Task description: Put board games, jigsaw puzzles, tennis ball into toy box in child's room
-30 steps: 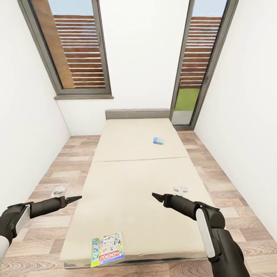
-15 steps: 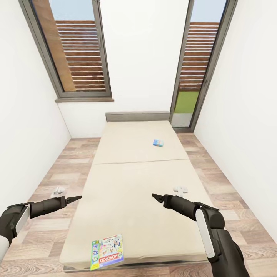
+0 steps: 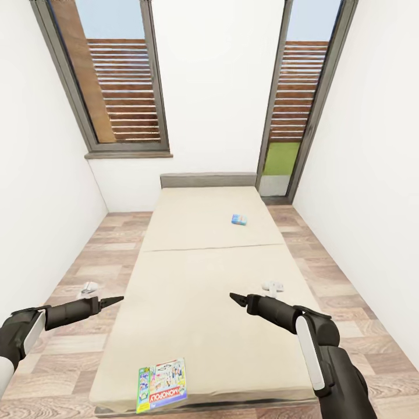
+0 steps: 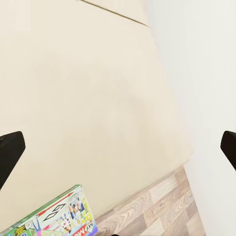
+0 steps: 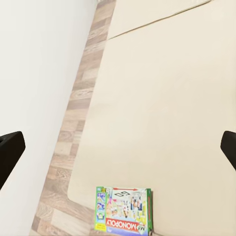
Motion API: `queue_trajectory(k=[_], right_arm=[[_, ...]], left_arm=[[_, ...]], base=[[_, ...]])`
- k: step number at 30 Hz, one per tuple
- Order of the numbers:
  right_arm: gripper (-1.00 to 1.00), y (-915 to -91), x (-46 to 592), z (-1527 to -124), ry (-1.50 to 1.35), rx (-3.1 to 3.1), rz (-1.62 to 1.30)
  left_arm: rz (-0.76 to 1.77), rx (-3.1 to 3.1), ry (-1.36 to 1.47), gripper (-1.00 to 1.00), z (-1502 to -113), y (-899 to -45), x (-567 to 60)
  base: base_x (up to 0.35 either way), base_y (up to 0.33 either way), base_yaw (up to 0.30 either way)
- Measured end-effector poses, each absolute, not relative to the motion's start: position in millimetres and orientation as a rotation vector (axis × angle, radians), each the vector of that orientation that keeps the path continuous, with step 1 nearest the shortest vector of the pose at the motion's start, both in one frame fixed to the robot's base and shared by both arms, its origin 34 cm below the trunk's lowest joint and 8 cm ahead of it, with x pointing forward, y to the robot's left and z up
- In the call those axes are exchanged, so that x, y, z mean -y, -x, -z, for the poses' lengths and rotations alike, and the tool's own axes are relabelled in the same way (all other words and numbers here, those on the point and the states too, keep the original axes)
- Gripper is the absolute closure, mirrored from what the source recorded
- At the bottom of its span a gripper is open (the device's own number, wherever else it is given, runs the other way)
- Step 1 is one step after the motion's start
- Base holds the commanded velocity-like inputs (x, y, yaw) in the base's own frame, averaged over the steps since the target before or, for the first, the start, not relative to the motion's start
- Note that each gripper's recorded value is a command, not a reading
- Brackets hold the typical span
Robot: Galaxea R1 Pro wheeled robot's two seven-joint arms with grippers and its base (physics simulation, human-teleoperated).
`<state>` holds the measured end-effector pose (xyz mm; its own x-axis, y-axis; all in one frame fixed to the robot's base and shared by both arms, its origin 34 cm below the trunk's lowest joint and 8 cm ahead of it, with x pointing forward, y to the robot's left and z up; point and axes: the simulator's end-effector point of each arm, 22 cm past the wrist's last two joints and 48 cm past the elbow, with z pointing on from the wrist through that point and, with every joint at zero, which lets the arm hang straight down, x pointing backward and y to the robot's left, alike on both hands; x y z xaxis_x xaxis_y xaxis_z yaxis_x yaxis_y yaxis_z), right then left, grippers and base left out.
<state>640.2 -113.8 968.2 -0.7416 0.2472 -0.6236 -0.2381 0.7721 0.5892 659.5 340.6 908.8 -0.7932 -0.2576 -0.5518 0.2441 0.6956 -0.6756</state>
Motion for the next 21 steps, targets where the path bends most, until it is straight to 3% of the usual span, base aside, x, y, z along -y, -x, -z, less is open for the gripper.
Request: queue_trajectory(k=[21], right_arm=[[-1.00, -641.1, 114.3, -983.4, 0.005, -2.217, -0.863]], left_arm=[[1.018, -2.240, -0.005, -1.00, -924.8, -661.9, -340.5]], base=[[0.000, 0.000, 0.000]])
